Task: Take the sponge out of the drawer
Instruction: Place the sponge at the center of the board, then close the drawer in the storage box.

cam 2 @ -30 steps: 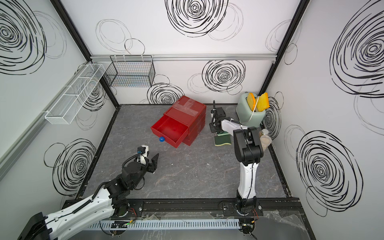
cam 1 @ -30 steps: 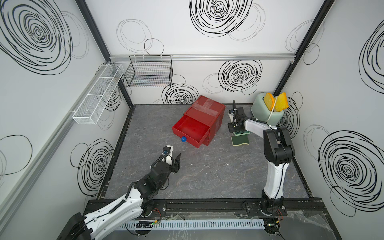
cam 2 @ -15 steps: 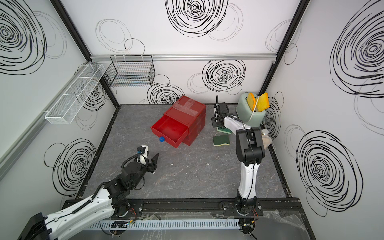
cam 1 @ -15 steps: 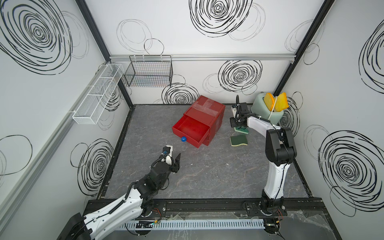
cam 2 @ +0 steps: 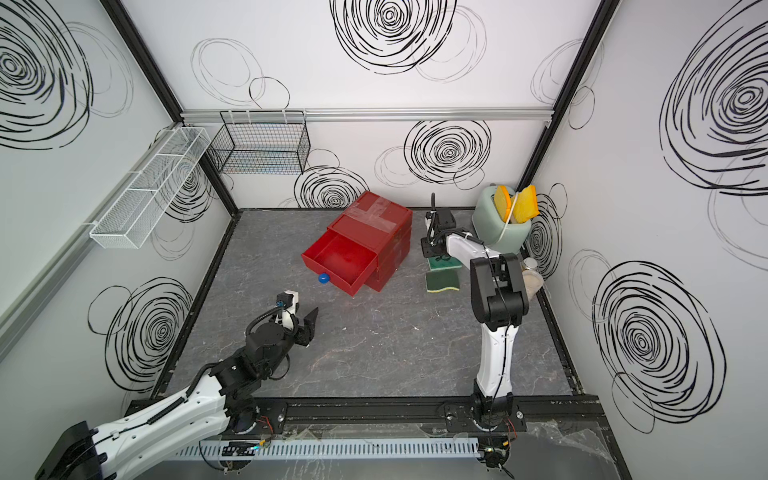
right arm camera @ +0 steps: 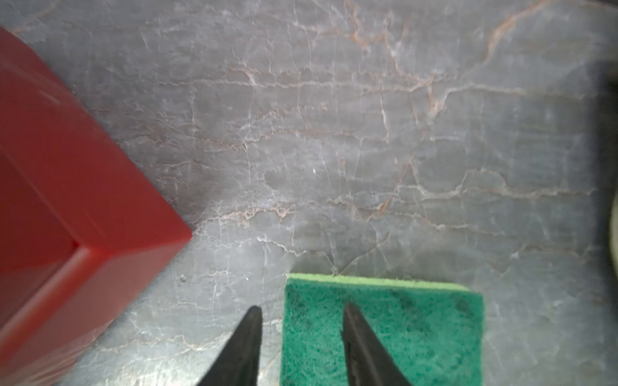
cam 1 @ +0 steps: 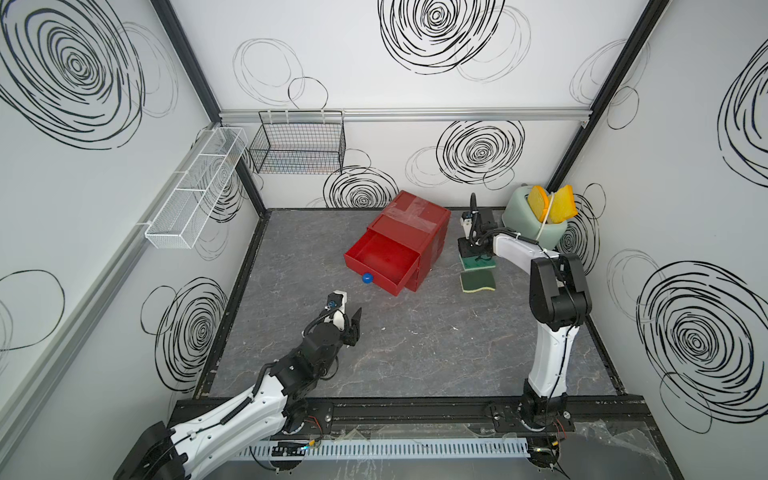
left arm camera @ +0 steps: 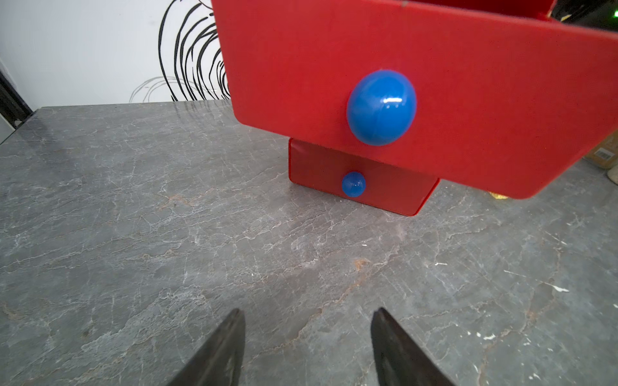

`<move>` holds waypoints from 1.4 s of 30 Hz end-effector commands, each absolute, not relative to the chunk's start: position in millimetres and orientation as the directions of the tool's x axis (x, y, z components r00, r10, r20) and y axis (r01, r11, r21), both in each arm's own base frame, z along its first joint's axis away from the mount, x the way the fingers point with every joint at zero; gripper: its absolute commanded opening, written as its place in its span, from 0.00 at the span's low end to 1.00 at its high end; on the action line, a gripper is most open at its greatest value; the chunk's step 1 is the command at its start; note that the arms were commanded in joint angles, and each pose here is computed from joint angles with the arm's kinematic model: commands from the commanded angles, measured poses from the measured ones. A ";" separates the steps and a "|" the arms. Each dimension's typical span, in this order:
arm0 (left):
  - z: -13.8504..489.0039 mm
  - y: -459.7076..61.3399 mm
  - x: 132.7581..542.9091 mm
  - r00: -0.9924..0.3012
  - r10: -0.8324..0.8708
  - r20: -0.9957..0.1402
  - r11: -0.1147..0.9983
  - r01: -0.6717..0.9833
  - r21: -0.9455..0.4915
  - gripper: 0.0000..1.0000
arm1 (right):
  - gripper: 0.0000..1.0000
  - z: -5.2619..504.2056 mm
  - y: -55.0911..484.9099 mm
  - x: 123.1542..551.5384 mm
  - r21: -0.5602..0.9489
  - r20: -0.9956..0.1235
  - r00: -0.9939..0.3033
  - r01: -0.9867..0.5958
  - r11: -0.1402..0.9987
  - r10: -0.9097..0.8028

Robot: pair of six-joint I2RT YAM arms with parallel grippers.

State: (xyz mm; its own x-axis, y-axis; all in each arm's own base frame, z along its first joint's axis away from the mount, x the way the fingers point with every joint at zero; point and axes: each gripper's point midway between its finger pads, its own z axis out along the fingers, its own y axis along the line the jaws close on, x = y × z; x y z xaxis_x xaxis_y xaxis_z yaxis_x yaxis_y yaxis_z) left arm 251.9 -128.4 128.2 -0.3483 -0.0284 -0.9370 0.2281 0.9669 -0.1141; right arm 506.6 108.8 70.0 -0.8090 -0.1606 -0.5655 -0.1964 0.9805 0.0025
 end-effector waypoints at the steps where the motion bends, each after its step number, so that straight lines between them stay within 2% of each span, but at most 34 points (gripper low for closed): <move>1: 148.2 -130.8 256.1 -0.298 -0.074 -0.952 0.963 0.226 -0.146 0.56 | 0.45 104.5 110.5 509.1 0.012 -0.617 -0.773 -0.197 0.980 -0.148; 3: 153.2 -127.0 255.5 -0.286 -0.090 -0.954 0.966 0.209 -0.154 0.47 | 0.38 125.1 105.8 513.2 0.034 -0.658 -0.744 -0.186 0.982 -0.118; 4: 155.4 -124.8 255.5 -0.282 -0.097 -0.954 0.968 0.198 -0.157 0.42 | 0.31 133.8 105.2 516.3 0.061 -0.676 -0.730 -0.186 0.981 -0.096; 6: 157.0 -119.0 256.6 -0.281 -0.108 -0.954 0.974 0.163 -0.158 0.34 | 0.00 150.9 107.3 525.2 0.132 -0.711 -0.701 -0.208 0.969 -0.054; 11: 162.4 -124.0 266.5 -0.295 -0.092 -0.951 0.981 0.140 -0.138 0.00 | 0.00 152.2 122.2 552.4 0.251 -0.691 -0.722 -0.286 0.925 -0.035; 16: 189.0 -139.4 282.2 -0.251 -0.081 -0.965 0.980 0.158 -0.123 0.00 | 0.00 160.6 130.3 580.4 0.315 -0.712 -0.702 -0.320 0.893 -0.001; 21: 199.3 -155.8 301.6 -0.234 -0.055 -0.971 0.980 0.173 -0.097 0.00 | 0.00 170.1 156.6 594.3 0.430 -0.721 -0.692 -0.410 0.804 0.033; 24: 201.7 -166.3 308.3 -0.223 -0.067 -0.972 0.975 0.193 -0.111 0.00 | 0.00 166.6 174.8 590.2 0.489 -0.706 -0.707 -0.458 0.742 0.028; 32: 210.9 -188.0 326.9 -0.194 -0.077 -0.978 0.966 0.230 -0.122 0.00 | 0.00 169.5 206.8 564.8 0.516 -0.718 -0.695 -0.547 0.659 -0.015; 42: 222.4 -228.2 359.9 -0.161 -0.075 -0.984 0.946 0.301 -0.121 0.00 | 0.00 172.8 211.8 541.2 0.492 -0.726 -0.685 -0.585 0.645 -0.067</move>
State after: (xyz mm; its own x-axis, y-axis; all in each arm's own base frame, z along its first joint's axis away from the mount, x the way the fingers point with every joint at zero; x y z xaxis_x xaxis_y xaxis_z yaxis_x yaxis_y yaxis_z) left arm 348.2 -214.3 190.6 -0.2497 -0.0220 -0.9681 0.2599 0.9615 -0.0889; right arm 551.1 205.1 137.1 -0.7481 -0.0361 -0.6626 -0.5031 0.6820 0.5309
